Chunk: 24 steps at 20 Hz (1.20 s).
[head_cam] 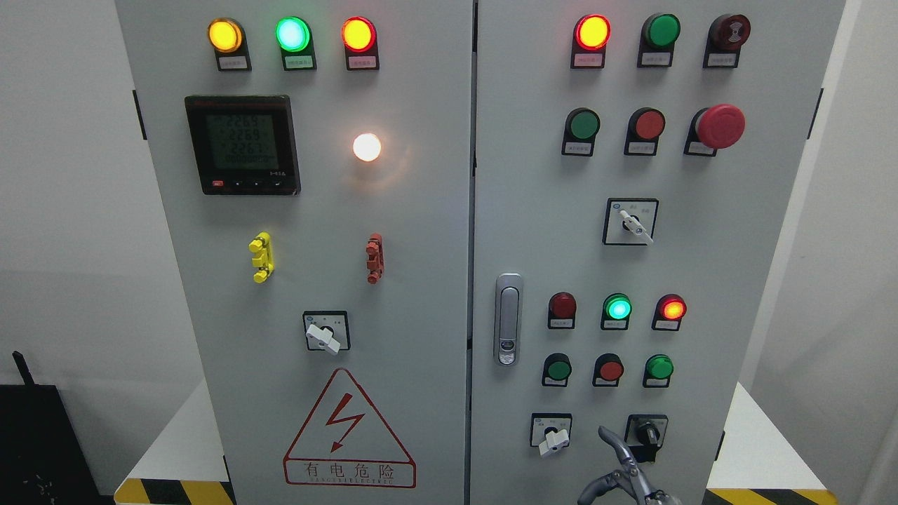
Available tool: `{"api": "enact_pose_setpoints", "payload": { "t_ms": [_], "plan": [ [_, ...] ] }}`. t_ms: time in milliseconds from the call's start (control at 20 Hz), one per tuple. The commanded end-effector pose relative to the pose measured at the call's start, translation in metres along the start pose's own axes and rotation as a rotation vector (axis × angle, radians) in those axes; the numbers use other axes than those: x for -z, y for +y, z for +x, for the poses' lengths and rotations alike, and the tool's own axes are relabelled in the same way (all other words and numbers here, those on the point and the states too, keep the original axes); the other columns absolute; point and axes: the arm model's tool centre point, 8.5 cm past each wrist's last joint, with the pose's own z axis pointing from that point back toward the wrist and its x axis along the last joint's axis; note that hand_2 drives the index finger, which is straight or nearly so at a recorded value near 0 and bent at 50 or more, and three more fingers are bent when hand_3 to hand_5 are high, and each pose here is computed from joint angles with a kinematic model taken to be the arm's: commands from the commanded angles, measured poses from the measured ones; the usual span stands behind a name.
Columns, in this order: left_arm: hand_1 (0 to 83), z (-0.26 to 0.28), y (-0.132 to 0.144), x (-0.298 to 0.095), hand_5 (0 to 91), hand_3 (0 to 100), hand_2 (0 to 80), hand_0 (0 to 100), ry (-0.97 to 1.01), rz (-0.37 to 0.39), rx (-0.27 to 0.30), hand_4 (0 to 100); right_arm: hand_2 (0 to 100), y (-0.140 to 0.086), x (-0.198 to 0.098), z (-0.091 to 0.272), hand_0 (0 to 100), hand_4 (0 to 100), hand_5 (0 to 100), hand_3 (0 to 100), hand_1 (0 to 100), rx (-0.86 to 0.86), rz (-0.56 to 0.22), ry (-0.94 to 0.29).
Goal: Press green start button
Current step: 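Raise the right hand up toward the lower row of buttons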
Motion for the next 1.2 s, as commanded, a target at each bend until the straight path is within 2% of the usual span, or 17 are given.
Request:
{"api": "enact_pose_setpoints", "payload": {
  "t_ms": [0, 650, 1150],
  "plan": [
    [55.6, 0.000, 0.000, 0.000, 0.0, 0, 0.0, 12, 0.000, 0.000, 0.000, 0, 0, 0.001, 0.009, -0.016, 32, 60, 45, 64, 24, -0.150, 0.014, 0.025],
    [55.6, 0.000, 0.000, 0.000, 0.0, 0, 0.0, 12, 0.000, 0.000, 0.000, 0, 0, 0.001, 0.028, -0.023, 34, 60, 44, 66, 25, -0.287, 0.021, 0.029],
    [55.6, 0.000, 0.000, 0.000, 0.0, 0, 0.0, 12, 0.000, 0.000, 0.000, 0, 0, 0.000, 0.039, -0.023, 36, 59, 44, 66, 26, -0.313, 0.019, 0.019]
  ]
}}
